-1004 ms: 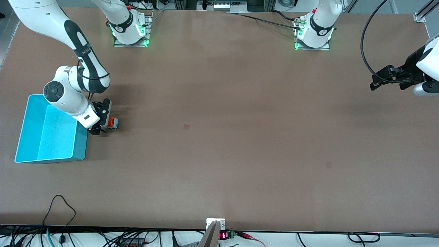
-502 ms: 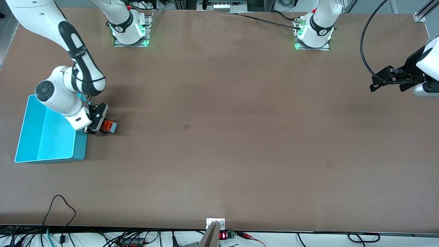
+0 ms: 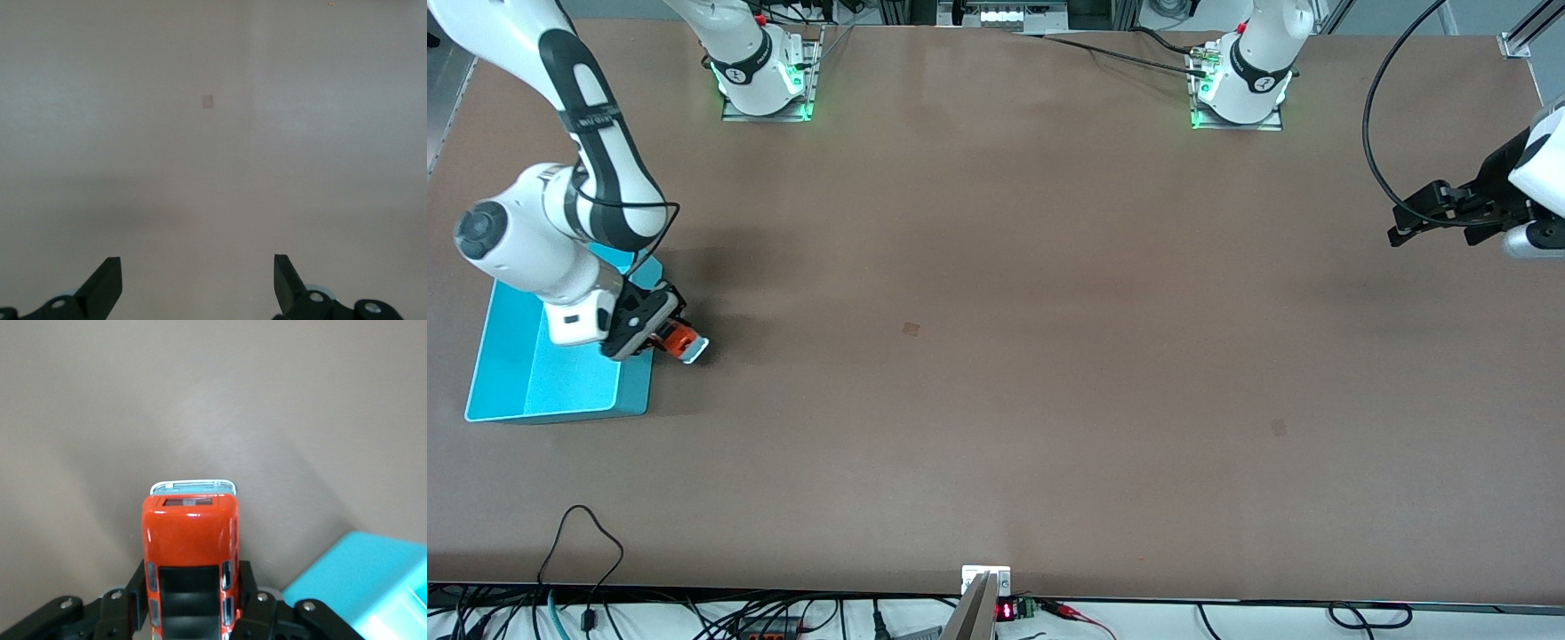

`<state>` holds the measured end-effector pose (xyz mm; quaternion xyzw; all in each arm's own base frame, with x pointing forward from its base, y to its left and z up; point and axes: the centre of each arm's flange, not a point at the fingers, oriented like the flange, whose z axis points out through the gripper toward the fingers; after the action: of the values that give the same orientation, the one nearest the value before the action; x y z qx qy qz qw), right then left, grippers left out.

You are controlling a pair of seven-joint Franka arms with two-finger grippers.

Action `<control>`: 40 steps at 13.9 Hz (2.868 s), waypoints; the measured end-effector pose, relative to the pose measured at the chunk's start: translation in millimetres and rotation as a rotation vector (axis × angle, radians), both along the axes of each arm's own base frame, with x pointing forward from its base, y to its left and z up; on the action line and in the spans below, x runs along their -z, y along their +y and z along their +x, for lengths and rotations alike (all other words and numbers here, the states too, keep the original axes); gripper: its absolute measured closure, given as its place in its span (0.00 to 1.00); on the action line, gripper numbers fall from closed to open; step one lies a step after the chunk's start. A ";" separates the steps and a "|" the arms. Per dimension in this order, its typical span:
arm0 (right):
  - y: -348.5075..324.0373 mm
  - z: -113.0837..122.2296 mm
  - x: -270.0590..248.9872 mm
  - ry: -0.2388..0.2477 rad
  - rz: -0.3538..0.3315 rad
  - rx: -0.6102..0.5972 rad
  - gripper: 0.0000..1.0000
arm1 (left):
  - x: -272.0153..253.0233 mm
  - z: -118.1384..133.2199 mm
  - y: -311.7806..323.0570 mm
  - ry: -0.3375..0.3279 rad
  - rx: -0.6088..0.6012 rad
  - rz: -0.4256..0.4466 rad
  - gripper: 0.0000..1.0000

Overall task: Wind up bus and store in blue box
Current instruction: 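Lift the car with the right gripper and move it over the box, then lower the car into the blue box and open the right gripper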

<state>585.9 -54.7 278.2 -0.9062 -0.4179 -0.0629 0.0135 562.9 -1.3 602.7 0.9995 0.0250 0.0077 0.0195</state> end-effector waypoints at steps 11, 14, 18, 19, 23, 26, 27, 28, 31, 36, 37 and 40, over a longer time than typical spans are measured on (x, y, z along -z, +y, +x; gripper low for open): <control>-74.2 -2.5 -48.6 0.205 0.010 0.672 0.46 | 3.2 4.4 4.3 -0.011 -0.008 0.000 0.00; -103.5 -11.0 -46.2 0.216 -0.018 0.727 0.46 | 4.1 4.8 5.7 -0.010 -0.011 0.000 0.00; -138.0 -23.8 -17.5 0.269 -0.041 0.787 0.46 | 4.0 4.9 3.7 -0.010 -0.007 0.000 0.00; -143.9 -26.4 -7.7 0.285 -0.054 0.791 0.46 | 4.0 4.9 3.3 -0.011 -0.006 0.000 0.00; -162.1 -29.1 21.8 0.280 -0.127 0.772 0.46 | 3.7 5.3 3.2 -0.014 -0.006 0.000 0.00; -174.0 -28.9 39.8 0.253 -0.149 0.764 0.46 | 3.6 5.4 3.3 -0.015 -0.006 0.000 0.00; -178.2 -28.9 45.0 0.241 -0.152 0.761 0.46 | 3.6 5.4 3.5 -0.015 -0.007 0.000 0.00; -182.5 -29.2 49.6 0.231 -0.153 0.756 0.46 | 3.6 5.4 3.5 -0.015 -0.007 0.000 0.00; -191.1 -31.1 61.5 0.220 -0.158 0.749 0.46 | 3.6 5.4 3.8 -0.015 -0.007 0.000 0.00; -193.2 -32.7 69.4 0.227 -0.161 0.749 0.45 | 3.5 5.5 3.9 -0.016 -0.007 0.000 0.00; -195.3 -33.5 70.4 0.226 -0.161 0.753 0.37 | 3.5 5.5 3.9 -0.016 -0.007 0.000 0.00; -200.1 -34.5 69.7 0.223 -0.161 0.734 0.08 | 3.8 5.2 3.8 -0.013 -0.007 0.000 0.00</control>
<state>551.5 -254.8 208.5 -0.9949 -0.0654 0.0684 -0.0354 568.1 2.5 598.9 0.9993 0.0285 0.0144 0.0195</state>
